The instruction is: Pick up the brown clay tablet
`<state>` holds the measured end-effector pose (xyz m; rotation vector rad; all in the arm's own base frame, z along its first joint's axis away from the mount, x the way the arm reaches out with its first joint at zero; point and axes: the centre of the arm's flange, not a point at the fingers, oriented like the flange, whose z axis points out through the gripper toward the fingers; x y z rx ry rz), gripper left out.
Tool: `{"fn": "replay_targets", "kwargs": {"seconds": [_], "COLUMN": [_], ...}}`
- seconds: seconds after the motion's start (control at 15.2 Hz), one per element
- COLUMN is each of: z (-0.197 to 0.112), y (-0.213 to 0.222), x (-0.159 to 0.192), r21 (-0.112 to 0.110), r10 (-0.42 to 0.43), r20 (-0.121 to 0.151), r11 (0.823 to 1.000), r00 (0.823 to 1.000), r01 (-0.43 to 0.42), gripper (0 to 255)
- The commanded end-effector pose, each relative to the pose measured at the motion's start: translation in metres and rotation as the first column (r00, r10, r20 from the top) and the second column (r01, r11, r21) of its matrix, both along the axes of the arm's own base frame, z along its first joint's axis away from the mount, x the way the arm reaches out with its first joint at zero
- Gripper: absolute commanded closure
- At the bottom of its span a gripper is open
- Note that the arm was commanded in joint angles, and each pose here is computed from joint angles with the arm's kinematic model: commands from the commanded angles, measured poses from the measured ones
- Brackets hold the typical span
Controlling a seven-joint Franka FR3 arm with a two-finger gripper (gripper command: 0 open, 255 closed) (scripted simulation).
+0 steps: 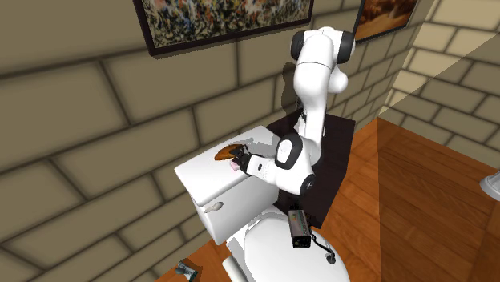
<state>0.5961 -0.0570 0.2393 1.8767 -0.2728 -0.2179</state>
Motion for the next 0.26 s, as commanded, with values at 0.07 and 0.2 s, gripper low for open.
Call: {"fn": "replay_targets", "kwargs": {"seconds": [0.07,0.2], "z": [0.0161,0.0169], "y": [0.0002,0.0002], "x": [-0.0006,-0.0006], "r21": [0.000,0.000], "r10": [0.000,0.000], "r20": [0.000,0.000], "r11": [1.000,1.000], "r00": [1.000,1.000], "r01": [0.000,0.000], "gripper": [255,255]}}
